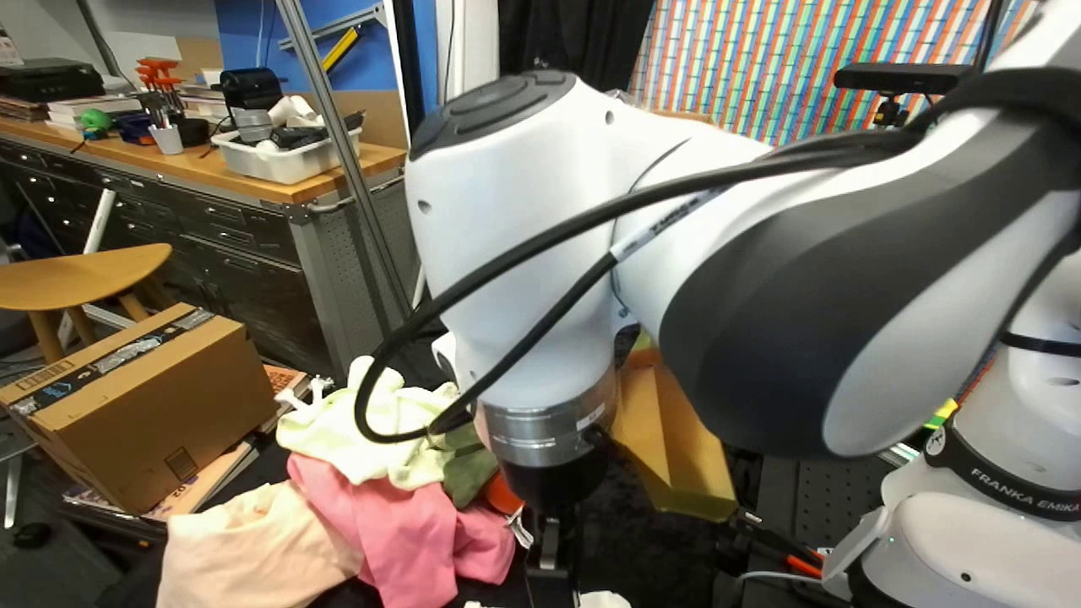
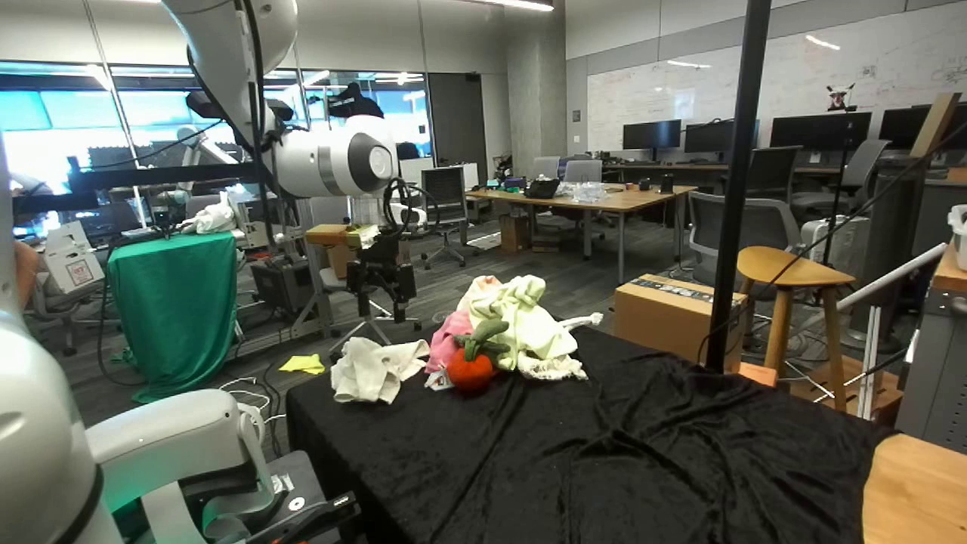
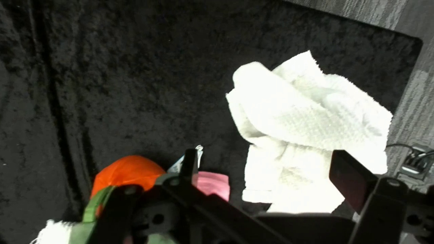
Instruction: Pick up the clothes and toy from the table and stack them on each other.
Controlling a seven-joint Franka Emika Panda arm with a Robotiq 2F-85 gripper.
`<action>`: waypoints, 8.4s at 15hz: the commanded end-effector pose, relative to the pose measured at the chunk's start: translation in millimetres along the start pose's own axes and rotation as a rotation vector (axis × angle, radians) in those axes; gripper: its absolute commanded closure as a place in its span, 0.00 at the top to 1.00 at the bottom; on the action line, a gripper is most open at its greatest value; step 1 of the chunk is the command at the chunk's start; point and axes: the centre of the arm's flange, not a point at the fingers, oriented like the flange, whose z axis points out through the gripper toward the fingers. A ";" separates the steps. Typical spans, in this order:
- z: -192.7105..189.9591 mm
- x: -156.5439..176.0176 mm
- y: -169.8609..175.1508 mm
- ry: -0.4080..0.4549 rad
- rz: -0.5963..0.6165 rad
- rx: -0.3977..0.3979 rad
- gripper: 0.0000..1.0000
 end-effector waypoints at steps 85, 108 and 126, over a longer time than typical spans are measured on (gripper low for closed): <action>-110.5 124.6 169.2 0.537 0.457 -0.064 0.03; -8.0 78.8 90.8 0.106 -0.029 -0.260 0.55; -94.2 -30.6 128.0 0.061 0.130 -0.249 1.00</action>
